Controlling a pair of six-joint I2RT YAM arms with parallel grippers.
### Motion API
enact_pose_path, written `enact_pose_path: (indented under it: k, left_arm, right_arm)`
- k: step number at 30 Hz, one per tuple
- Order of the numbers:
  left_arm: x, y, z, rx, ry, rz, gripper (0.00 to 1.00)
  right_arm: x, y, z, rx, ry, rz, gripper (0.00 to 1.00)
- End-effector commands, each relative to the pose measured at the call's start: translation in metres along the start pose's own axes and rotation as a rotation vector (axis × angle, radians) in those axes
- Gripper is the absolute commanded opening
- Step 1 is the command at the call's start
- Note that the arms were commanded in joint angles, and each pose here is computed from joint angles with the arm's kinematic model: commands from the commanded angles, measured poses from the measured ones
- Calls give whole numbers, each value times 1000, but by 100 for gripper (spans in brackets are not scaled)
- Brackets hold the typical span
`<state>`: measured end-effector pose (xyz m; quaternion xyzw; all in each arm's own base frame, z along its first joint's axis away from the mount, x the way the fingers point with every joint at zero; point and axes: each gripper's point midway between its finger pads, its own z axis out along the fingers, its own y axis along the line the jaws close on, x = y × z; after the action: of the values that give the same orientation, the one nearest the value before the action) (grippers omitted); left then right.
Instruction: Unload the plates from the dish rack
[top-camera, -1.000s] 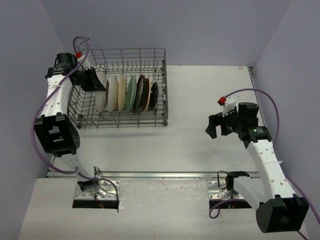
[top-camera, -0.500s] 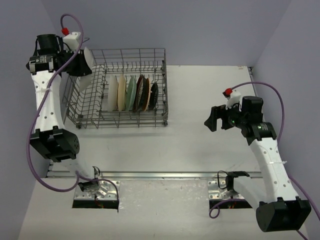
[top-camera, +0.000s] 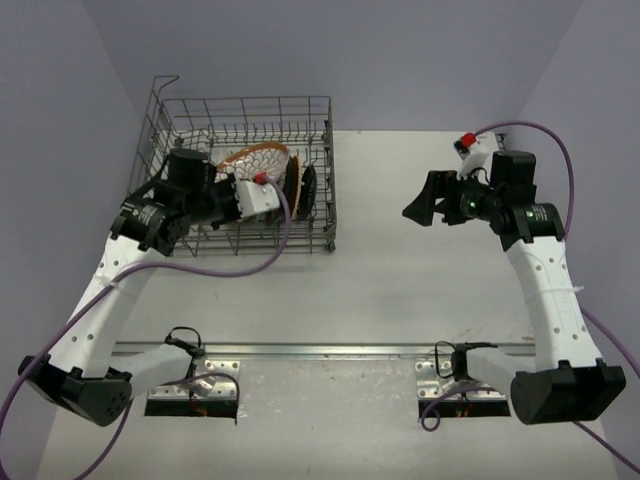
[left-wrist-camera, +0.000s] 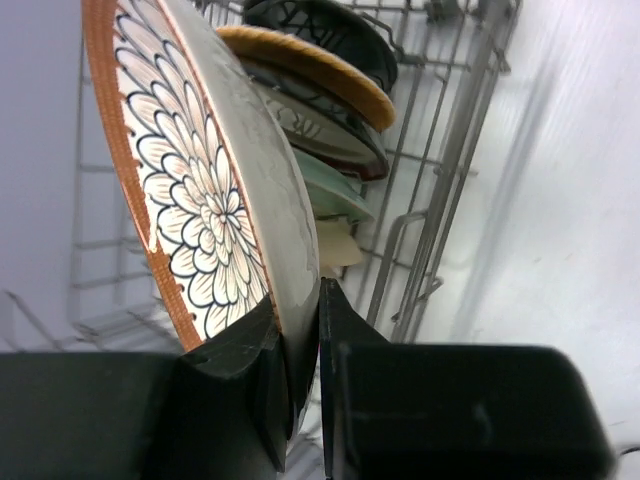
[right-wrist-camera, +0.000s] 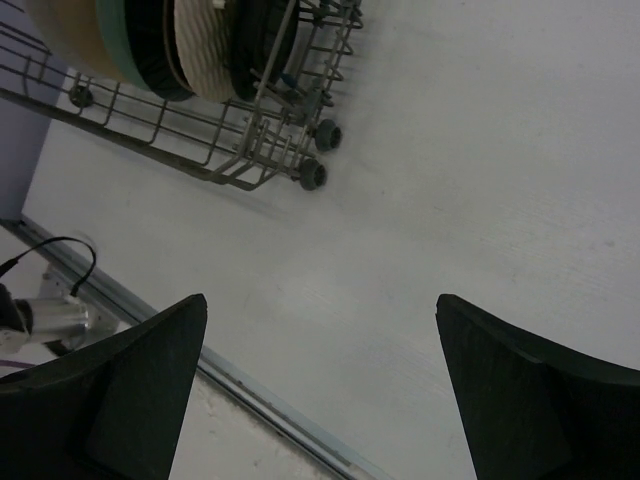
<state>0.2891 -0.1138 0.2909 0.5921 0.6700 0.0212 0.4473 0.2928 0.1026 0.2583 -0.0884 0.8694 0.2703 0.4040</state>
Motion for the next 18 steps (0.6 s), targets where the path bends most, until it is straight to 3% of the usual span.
enact_pose_path:
  k: [1, 6, 11, 18]
  left_arm:
    - [-52, 9, -4, -173, -71, 526, 0]
    - [-77, -27, 10, -164, -94, 763, 0]
    - [-100, -45, 20, -240, -129, 989, 0]
    - [-126, -62, 24, -251, -179, 1037, 0]
  right_arm:
    - [-29, 31, -3, -144, 13, 47, 95]
    - [-39, 44, 6, -216, 56, 114, 93]
    - [-23, 55, 22, -269, 140, 171, 90]
    - [7, 67, 45, -288, 210, 100, 89]
